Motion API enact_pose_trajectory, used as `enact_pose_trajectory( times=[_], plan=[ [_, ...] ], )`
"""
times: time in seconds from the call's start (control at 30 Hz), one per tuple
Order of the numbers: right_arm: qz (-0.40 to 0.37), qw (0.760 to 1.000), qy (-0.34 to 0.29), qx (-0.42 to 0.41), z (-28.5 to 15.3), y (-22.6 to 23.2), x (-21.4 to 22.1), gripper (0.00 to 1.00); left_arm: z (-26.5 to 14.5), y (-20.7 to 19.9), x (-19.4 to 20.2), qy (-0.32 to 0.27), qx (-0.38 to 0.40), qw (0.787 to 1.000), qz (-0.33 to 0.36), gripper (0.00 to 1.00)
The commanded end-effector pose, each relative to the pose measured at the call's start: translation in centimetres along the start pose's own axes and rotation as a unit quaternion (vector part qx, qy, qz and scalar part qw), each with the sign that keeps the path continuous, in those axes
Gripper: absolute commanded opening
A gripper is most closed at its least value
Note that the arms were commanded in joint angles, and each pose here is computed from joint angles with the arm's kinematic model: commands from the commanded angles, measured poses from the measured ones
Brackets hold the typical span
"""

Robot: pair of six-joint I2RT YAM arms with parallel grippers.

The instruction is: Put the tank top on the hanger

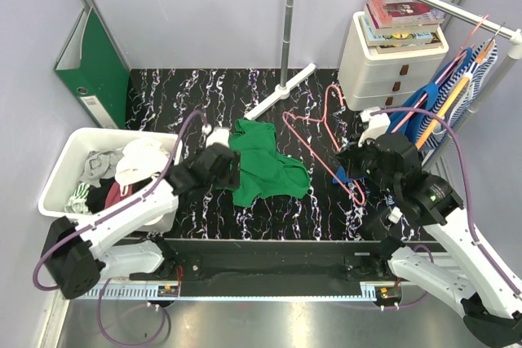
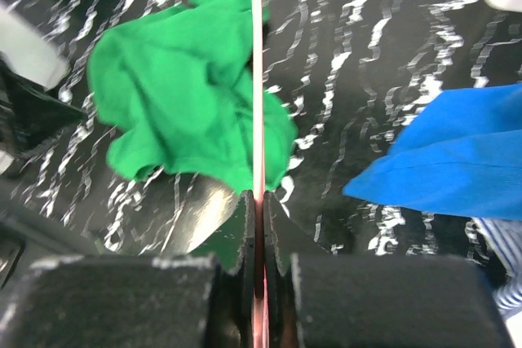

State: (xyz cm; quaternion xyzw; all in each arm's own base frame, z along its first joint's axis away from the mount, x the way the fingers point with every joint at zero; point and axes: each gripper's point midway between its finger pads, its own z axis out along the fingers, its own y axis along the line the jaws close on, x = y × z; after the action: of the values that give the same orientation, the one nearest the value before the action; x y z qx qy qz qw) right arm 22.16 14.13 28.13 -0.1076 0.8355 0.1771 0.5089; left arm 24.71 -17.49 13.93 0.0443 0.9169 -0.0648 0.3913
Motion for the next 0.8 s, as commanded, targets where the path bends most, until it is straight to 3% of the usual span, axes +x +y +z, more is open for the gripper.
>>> enact_pose_trajectory(
  times=[0.0, 0.07, 0.1, 0.2, 0.53, 0.63, 0.67, 0.77],
  plan=[
    [-0.007, 0.997, -0.014, -0.078, -1.3, 2.5, -0.1, 0.00, 0.0, -1.3, 5.0, 0.017, 0.075, 0.996, -0.044, 0.70],
    [-0.009, 0.995, -0.009, -0.104, -1.8, 3.2, 0.6, 0.00, 0.1, -3.4, 5.4, 0.002, 0.141, 0.987, -0.071, 0.68],
    [-0.010, 0.994, -0.006, -0.107, -1.8, 3.2, 0.8, 0.00, 0.5, -3.7, 8.0, 0.030, 0.163, 0.984, -0.072, 0.68],
    [-0.010, 0.995, 0.008, -0.104, -1.5, 3.0, 1.8, 0.00, 1.0, -4.7, 9.1, 0.032, 0.195, 0.976, -0.095, 0.68],
    [-0.011, 0.993, 0.012, -0.113, -2.2, 3.2, 2.3, 0.00, 3.6, -5.5, 8.1, 0.012, 0.179, 0.978, -0.108, 0.69],
    [-0.013, 0.992, 0.013, -0.124, -2.7, 3.4, 2.4, 0.00, 4.4, -5.4, 7.7, 0.008, 0.163, 0.981, -0.103, 0.58],
    [-0.014, 0.992, 0.015, -0.127, -2.9, 3.5, 2.4, 0.00, 4.7, -5.1, 7.6, 0.006, 0.150, 0.983, -0.101, 0.43],
    [-0.021, 0.990, 0.019, -0.140, -3.4, 3.8, 2.5, 0.00, 4.6, -4.4, 6.3, -0.011, 0.125, 0.987, -0.102, 0.20]
  ],
)
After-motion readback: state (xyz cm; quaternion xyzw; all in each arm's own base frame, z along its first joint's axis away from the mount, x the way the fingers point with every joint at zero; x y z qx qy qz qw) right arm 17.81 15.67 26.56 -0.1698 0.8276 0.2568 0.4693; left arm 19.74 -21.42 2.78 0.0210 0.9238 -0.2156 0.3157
